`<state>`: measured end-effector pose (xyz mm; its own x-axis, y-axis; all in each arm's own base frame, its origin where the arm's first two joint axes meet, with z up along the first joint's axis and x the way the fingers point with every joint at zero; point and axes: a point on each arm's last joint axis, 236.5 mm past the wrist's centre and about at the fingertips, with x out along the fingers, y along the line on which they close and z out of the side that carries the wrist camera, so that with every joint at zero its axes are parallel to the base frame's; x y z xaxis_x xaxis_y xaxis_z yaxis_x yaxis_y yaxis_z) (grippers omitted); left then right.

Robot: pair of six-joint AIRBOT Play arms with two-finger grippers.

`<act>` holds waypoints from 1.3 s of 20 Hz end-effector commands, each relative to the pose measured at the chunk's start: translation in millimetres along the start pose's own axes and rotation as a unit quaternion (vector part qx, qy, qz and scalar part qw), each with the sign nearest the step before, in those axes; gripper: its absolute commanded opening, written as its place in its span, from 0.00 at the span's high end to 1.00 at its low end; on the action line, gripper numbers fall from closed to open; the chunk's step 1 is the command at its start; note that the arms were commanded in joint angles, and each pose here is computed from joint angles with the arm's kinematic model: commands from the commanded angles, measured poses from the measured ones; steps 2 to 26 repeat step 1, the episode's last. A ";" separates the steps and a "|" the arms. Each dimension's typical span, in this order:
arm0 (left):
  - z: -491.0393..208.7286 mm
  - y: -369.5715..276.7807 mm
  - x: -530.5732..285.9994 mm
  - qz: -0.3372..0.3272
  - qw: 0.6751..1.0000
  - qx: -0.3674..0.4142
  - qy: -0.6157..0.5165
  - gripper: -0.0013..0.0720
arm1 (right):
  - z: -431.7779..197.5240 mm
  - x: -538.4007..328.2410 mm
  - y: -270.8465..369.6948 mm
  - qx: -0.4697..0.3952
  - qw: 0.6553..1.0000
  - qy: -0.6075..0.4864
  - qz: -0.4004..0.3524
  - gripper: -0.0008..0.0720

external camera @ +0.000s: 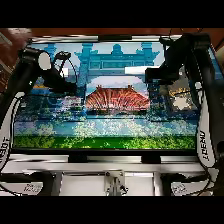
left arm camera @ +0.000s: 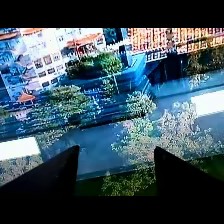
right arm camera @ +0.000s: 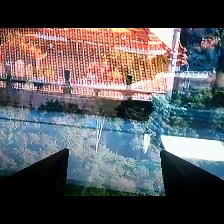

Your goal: Fold the shirts.

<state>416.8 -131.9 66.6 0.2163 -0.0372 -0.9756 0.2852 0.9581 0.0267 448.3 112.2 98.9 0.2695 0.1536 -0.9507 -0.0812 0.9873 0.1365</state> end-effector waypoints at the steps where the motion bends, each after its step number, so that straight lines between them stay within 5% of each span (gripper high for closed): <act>1: -1.6 0.1 -0.1 0.000 1.000 0.002 0.004 0.25 | 0.1 0.2 0.6 -0.001 1.000 0.000 0.000 0.04; 26: -1.6 0.1 -0.1 0.000 1.000 0.002 0.004 0.25 | 0.1 0.2 0.6 -0.001 1.000 0.000 0.000 0.04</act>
